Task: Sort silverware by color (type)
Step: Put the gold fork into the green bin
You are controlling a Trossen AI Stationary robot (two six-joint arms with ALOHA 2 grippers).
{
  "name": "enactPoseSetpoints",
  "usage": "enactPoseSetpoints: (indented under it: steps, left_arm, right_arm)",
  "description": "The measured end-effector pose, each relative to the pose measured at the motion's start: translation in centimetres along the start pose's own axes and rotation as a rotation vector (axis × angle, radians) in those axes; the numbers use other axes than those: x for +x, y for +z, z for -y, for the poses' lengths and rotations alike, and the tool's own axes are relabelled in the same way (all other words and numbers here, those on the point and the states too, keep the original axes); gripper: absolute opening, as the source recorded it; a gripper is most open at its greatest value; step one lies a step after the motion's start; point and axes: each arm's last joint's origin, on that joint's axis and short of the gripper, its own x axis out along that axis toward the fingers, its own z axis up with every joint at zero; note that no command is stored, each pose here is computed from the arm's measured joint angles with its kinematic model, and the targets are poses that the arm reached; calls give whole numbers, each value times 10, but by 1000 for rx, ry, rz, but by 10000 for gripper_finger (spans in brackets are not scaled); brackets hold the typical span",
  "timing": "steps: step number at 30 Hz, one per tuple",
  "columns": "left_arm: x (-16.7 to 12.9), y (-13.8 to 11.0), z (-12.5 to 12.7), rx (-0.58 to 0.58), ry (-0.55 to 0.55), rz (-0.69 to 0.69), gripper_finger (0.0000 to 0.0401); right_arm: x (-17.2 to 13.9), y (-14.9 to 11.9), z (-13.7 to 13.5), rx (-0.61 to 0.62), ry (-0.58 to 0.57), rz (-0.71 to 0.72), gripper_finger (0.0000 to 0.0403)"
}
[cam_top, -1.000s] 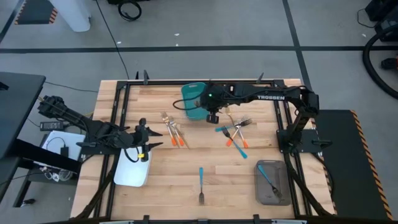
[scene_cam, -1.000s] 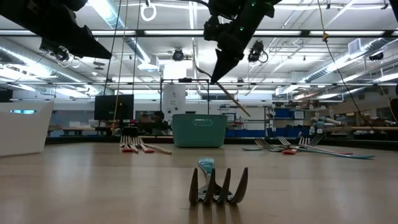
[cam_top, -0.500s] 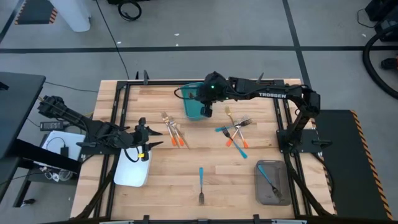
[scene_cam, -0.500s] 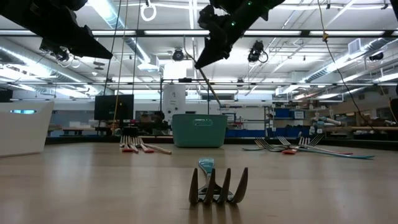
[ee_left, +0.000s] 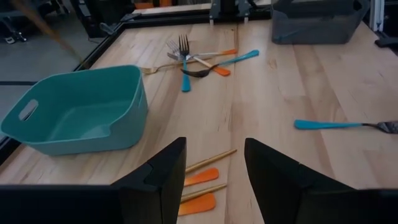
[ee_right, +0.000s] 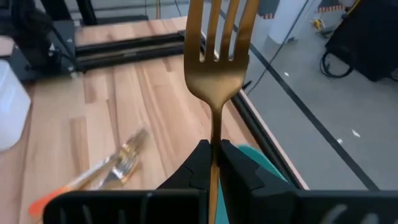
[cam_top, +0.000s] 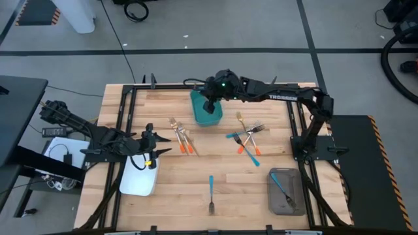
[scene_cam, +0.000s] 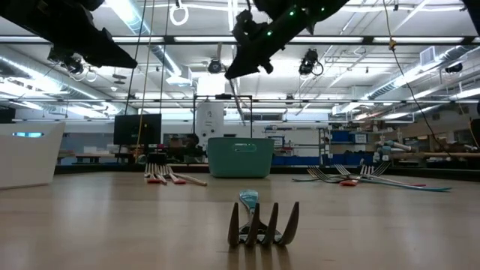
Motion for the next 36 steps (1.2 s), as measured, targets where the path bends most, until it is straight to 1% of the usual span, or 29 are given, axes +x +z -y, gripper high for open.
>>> enactPoseSetpoints:
  steps: [2, 5, 9, 14, 16, 20, 22, 26, 31, 36]
  left_arm:
    - [0, 0, 0, 3, 0, 2, 172]
    - [0, 1, 0, 2, -1, 6, 172]
    - [0, 1, 0, 2, -1, 9, 172]
    - [1, 2, -2, -5, 15, 10, 172]
    - [2, 2, -4, -10, 27, 9, 172]
    - [4, 2, -7, -25, 44, 10, 172]
    - [4, 3, -7, -28, 45, 14, 172]
    - [4, 4, -7, -31, 43, 20, 172]
    - [4, 4, -7, -30, 42, 20, 172]
    - [4, 4, -7, -30, 41, 22, 172]
  right_arm:
    - [8, -5, -1, 11, 12, -19, 27]
    - [17, -8, -1, 35, 14, -7, 27]
    - [27, -17, 2, 64, 6, -54, 27]
    - [32, -23, 7, 91, -17, -96, 27]
    - [36, -23, 10, 99, -24, -90, 27]
    - [43, -28, 16, 129, -61, -118, 27]
    - [48, -38, 18, 146, -71, -175, 27]
    - [60, -51, 19, 178, -70, -230, 27]
    - [69, -60, 19, 209, -74, -263, 27]
    - [70, -66, 24, 245, -85, -313, 27]
